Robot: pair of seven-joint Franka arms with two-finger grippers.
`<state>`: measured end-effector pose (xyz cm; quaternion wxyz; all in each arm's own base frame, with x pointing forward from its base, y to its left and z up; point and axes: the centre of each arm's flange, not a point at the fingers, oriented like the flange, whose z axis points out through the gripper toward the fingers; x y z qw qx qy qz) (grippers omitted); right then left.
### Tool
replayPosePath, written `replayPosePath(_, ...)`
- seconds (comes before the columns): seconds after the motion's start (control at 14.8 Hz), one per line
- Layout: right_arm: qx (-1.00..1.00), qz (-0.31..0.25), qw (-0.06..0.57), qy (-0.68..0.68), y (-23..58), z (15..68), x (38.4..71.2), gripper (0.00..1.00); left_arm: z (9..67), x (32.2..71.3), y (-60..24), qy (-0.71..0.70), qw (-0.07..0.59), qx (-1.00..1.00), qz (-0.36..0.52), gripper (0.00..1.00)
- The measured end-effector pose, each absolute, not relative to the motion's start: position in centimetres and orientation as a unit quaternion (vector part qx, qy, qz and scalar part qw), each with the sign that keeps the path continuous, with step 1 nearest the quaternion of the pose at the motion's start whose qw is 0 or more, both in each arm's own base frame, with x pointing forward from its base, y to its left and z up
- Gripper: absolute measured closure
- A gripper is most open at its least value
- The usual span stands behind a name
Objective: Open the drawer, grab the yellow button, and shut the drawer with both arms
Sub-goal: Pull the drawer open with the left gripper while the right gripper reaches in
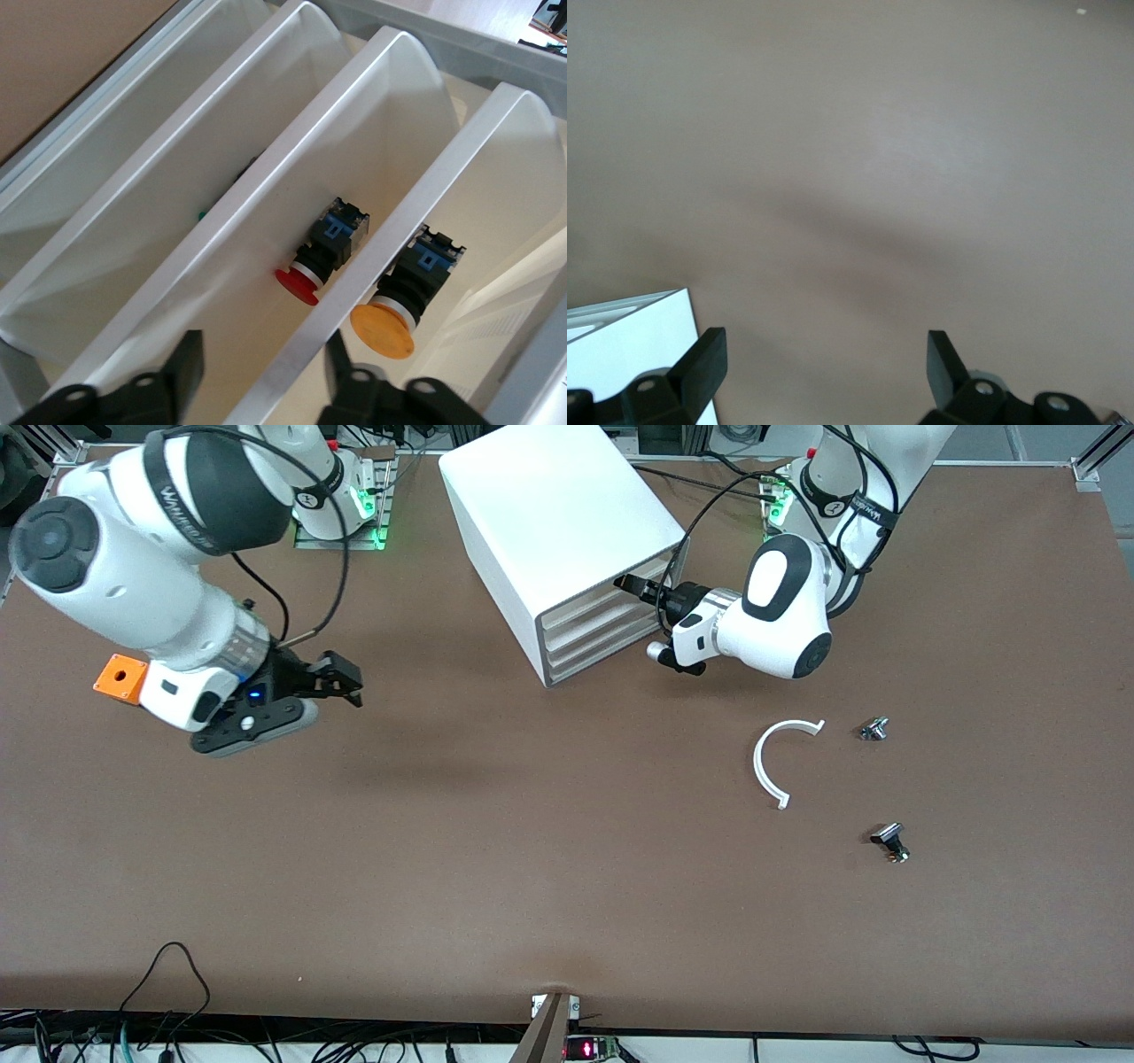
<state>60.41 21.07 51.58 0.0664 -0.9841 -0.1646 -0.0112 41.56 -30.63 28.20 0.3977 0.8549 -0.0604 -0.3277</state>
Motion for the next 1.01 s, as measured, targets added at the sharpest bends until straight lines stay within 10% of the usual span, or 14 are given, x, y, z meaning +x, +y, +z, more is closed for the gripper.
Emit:
replayPosePath(0.2,-0.981,-0.018,0.068,-0.18,22.9,52.1,60.4,0.0,28.6,42.0,-30.4,-0.064,0.406,0.856,-0.314,0.67)
replayPosePath(0.54,-0.962,-0.05,0.039,-0.264,31.9,53.2,58.0,0.0,31.5,50.0,-22.7,-0.052,0.402,0.898,-0.171,0.74)
replayPosePath(1.01,-0.888,-0.092,0.03,-0.448,42.3,53.7,56.4,0.0,32.1,52.8,-19.8,-0.025,0.389,0.914,-0.111,0.63)
